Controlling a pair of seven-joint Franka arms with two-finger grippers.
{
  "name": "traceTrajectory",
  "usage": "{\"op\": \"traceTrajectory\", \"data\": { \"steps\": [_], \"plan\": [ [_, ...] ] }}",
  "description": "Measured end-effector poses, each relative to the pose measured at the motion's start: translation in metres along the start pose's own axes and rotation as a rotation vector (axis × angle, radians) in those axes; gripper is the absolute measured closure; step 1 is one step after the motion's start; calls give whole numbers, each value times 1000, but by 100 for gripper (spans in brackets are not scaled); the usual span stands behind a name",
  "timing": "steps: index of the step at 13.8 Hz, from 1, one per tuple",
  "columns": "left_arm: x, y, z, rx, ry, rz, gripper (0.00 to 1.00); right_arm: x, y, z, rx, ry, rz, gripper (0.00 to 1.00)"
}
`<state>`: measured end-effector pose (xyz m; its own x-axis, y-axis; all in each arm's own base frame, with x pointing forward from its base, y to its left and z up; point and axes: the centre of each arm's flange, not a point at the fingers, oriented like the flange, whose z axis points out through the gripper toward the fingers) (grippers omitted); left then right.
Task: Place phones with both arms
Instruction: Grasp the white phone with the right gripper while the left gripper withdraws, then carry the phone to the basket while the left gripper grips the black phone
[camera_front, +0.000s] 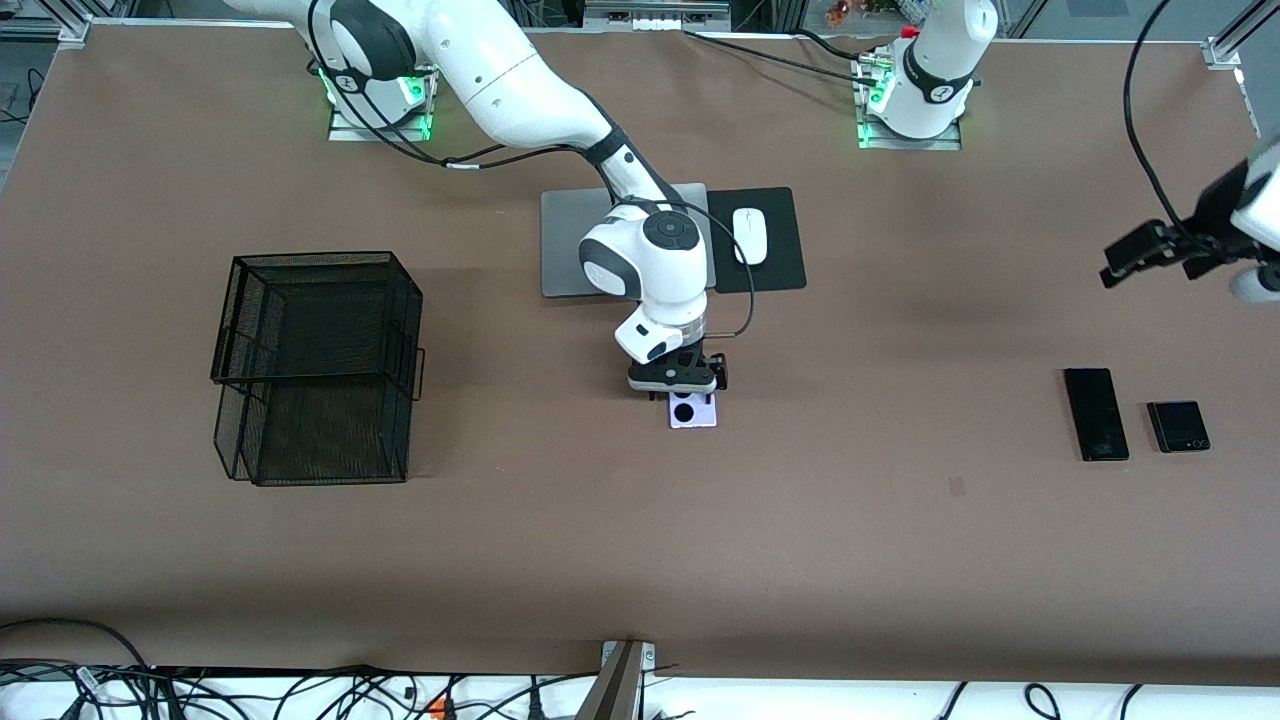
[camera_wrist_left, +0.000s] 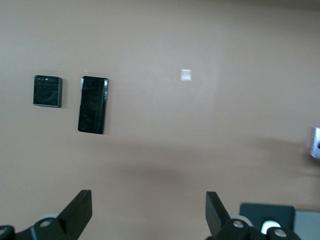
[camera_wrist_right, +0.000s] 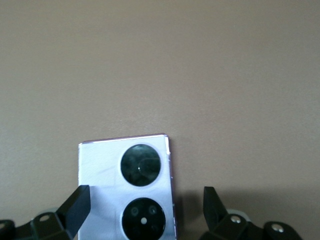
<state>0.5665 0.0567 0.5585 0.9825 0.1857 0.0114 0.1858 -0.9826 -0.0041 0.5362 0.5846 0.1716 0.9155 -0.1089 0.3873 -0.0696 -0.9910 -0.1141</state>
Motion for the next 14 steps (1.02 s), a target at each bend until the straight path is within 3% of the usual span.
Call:
{"op": "traceTrajectory", "data": {
  "steps": [4, 7, 12, 13, 14],
  "plan": [
    [57, -76, 101, 2, 10, 46, 0, -7, -9, -5, 13, 14, -26, 0],
    [80, -109, 172, 63, 10, 164, 0, -11, -9, 0, 16, 16, -33, 0],
    [71, -168, 278, 70, -3, 173, 0, -14, -7, 8, 11, 30, -52, 4],
    [64, -171, 300, 67, 0, 170, 0, -13, -7, 7, 10, 34, -54, 15],
    [58, -172, 319, 63, -4, 169, 0, -13, -7, 6, 10, 36, -55, 16]
  ]
}}
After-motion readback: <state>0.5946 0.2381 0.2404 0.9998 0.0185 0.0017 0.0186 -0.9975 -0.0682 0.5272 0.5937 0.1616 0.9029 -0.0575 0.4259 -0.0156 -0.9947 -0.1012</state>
